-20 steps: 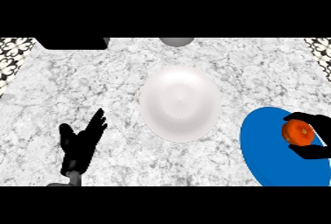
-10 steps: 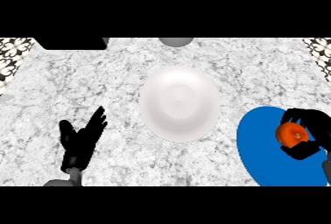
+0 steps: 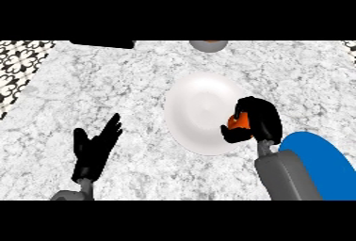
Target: Pick the squash from the plate and place it in the plate
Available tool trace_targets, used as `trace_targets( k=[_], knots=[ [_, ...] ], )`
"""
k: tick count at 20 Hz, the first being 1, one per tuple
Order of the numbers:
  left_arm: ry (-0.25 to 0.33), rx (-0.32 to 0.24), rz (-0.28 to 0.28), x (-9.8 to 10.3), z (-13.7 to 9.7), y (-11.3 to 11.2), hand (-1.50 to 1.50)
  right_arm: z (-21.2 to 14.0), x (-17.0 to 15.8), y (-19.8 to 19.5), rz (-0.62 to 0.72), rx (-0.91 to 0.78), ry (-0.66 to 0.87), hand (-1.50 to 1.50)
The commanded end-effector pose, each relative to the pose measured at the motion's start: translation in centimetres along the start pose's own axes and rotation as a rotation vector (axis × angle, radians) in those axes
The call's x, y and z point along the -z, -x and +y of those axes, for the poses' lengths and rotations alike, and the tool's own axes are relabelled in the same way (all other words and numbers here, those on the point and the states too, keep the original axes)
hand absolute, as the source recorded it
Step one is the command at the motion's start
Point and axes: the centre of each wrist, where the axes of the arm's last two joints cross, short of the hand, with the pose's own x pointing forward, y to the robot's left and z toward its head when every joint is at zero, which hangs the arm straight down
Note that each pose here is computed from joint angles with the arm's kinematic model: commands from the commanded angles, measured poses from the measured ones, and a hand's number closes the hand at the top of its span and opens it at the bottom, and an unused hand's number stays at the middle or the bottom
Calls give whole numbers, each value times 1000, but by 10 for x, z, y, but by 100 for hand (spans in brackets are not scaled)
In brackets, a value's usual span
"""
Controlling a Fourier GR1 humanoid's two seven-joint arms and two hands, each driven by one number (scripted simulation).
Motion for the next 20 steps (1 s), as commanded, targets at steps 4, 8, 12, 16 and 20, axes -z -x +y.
trace_targets(
  k=[4, 8, 12, 16, 20],
  knots=[
    [50, 22, 6, 4, -9, -5, 0, -16, 2, -89, 39, 87, 339, 150],
    [59, 9, 10, 6, -18, -3, 0, -26, 3, -115, 110, 166, 501, 150],
    [70, 15, 5, 9, -19, -6, 0, -22, 0, -131, 195, 238, 605, 150],
    [63, 28, -1, 9, -18, -4, 0, -23, -2, -145, 235, 319, 704, 150],
    [42, 9, 3, 9, -13, -6, 0, -14, 4, -141, 266, 281, 787, 150]
  ],
)
